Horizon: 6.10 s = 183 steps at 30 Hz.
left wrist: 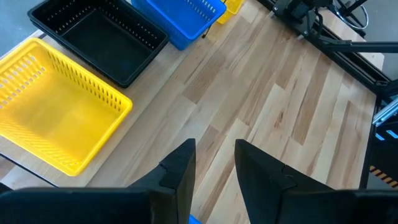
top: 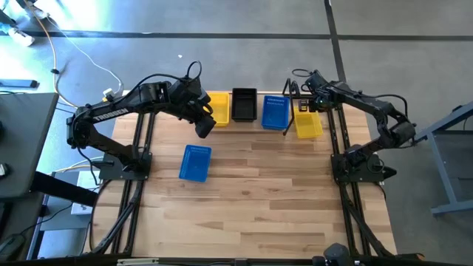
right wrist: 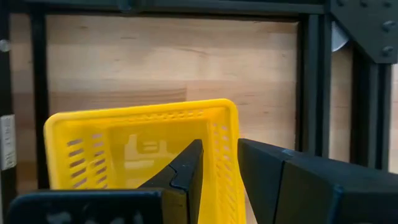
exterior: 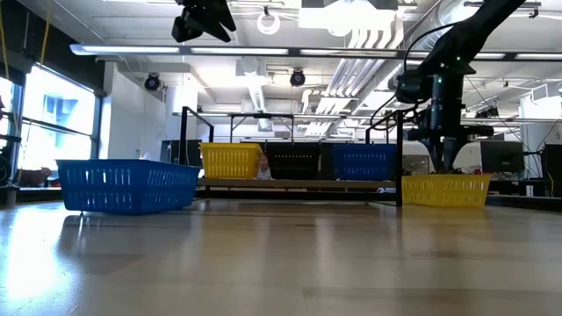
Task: Stack baskets on shelf by color
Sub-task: Stack the yellow bin on top of the other yellow stacked bins on the shelf
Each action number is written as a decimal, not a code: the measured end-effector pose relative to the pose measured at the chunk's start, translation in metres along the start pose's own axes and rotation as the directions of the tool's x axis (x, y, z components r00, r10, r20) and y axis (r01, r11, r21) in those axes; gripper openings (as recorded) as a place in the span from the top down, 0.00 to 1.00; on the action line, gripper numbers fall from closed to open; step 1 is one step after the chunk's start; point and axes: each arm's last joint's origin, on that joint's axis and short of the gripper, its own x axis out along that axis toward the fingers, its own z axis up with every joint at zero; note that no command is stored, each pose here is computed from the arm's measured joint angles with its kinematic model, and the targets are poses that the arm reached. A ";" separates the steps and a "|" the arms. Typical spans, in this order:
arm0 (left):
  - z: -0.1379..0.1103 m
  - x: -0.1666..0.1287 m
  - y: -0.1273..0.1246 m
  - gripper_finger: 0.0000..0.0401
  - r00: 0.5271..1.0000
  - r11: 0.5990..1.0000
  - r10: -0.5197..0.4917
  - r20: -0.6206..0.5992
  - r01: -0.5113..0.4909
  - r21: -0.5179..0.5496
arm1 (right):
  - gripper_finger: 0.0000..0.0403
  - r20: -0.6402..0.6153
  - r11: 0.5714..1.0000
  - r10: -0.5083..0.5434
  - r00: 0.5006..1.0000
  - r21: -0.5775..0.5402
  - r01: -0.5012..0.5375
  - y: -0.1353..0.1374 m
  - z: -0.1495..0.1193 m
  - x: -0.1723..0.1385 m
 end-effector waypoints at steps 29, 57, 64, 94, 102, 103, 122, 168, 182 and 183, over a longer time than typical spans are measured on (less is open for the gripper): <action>0.000 0.000 0.000 0.75 1.000 1.000 0.000 0.000 0.000 0.011 | 0.79 -0.093 0.988 -0.108 0.990 -0.120 0.097 0.008 -0.010 0.016; 0.000 0.000 0.000 0.75 1.000 1.000 0.000 0.000 0.000 0.016 | 0.99 0.047 0.984 -0.168 0.985 -0.047 0.170 0.010 -0.006 -0.016; 0.000 0.000 0.000 0.75 1.000 0.999 0.000 0.000 0.000 0.037 | 1.00 0.229 0.991 -0.131 0.965 0.046 0.124 0.005 0.000 -0.062; -0.010 0.002 -0.023 0.75 0.988 0.926 0.142 0.068 -0.157 0.345 | 1.00 0.641 0.944 0.292 0.710 -0.071 -0.324 0.044 -0.005 -0.231; -0.021 0.015 -0.054 0.75 0.967 0.794 0.214 0.139 -0.255 0.552 | 1.00 0.619 0.921 0.349 0.703 -0.090 -0.378 0.084 -0.046 -0.230; -0.022 0.018 -0.059 0.75 0.965 0.776 0.217 0.147 -0.262 0.574 | 1.00 0.616 0.918 0.358 0.702 -0.095 -0.385 0.090 -0.051 -0.229; -0.057 0.078 -0.119 0.75 0.924 0.551 0.316 0.217 -0.364 0.751 | 1.00 0.549 0.878 0.452 0.703 -0.134 -0.460 0.192 -0.121 -0.191; -0.055 0.093 -0.110 0.97 0.880 0.459 0.418 0.224 -0.418 0.784 | 1.00 0.488 0.829 0.550 0.677 -0.222 -0.513 0.206 -0.141 -0.221; -0.055 0.090 -0.110 0.99 0.889 0.468 0.404 0.216 -0.404 0.786 | 0.91 0.491 0.839 0.542 0.682 -0.285 -0.462 0.206 -0.135 -0.219; -0.056 0.089 -0.110 0.99 0.891 0.468 0.402 0.209 -0.396 0.790 | 0.88 0.489 0.841 0.541 0.684 -0.291 -0.457 0.206 -0.134 -0.219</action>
